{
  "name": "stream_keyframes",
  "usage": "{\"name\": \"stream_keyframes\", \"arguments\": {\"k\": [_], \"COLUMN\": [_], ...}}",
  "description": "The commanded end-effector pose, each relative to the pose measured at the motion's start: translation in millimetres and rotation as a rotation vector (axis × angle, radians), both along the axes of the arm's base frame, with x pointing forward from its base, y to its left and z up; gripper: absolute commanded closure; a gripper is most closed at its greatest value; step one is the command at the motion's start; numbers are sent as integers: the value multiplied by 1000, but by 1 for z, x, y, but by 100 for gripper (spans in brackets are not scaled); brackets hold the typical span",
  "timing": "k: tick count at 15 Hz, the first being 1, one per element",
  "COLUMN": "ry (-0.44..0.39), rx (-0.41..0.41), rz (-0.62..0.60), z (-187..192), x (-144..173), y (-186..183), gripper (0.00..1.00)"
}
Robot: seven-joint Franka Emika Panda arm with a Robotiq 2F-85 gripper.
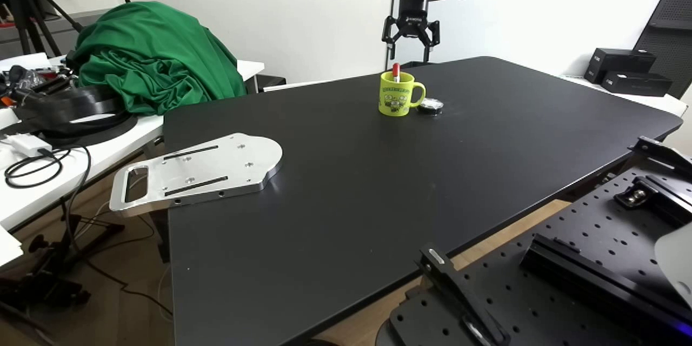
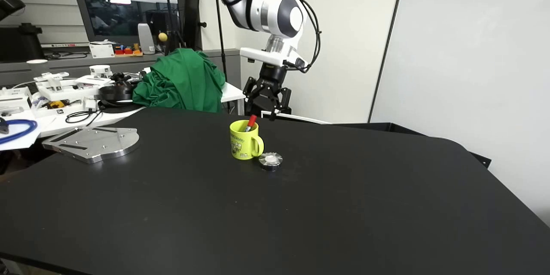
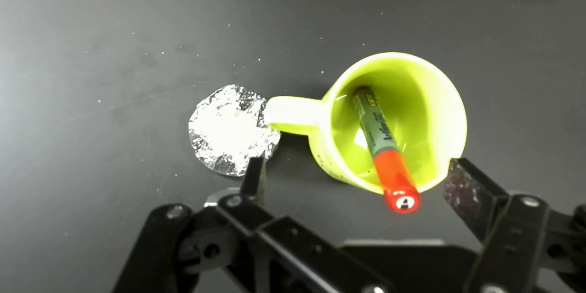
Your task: Place the red marker inside the yellow mug, take the marker out of the mug then place it back inside the mug
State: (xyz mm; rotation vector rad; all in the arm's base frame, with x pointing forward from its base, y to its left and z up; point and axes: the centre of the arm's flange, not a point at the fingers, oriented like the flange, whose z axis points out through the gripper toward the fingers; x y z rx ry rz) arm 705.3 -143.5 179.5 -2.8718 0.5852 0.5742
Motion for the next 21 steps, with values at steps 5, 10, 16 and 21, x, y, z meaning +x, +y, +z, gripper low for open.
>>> {"name": "stream_keyframes", "arguments": {"k": [5,10,16,21], "ry": [32,30,30,26], "rx": [-21,-24,-25,-17], "rz": [-38,-43,-52,-65], "z": [-15,-17,-14,0], "x": [22,24,24,27], "y": [-1,-1,-1,-1], "gripper": [0,47,89,95]}}
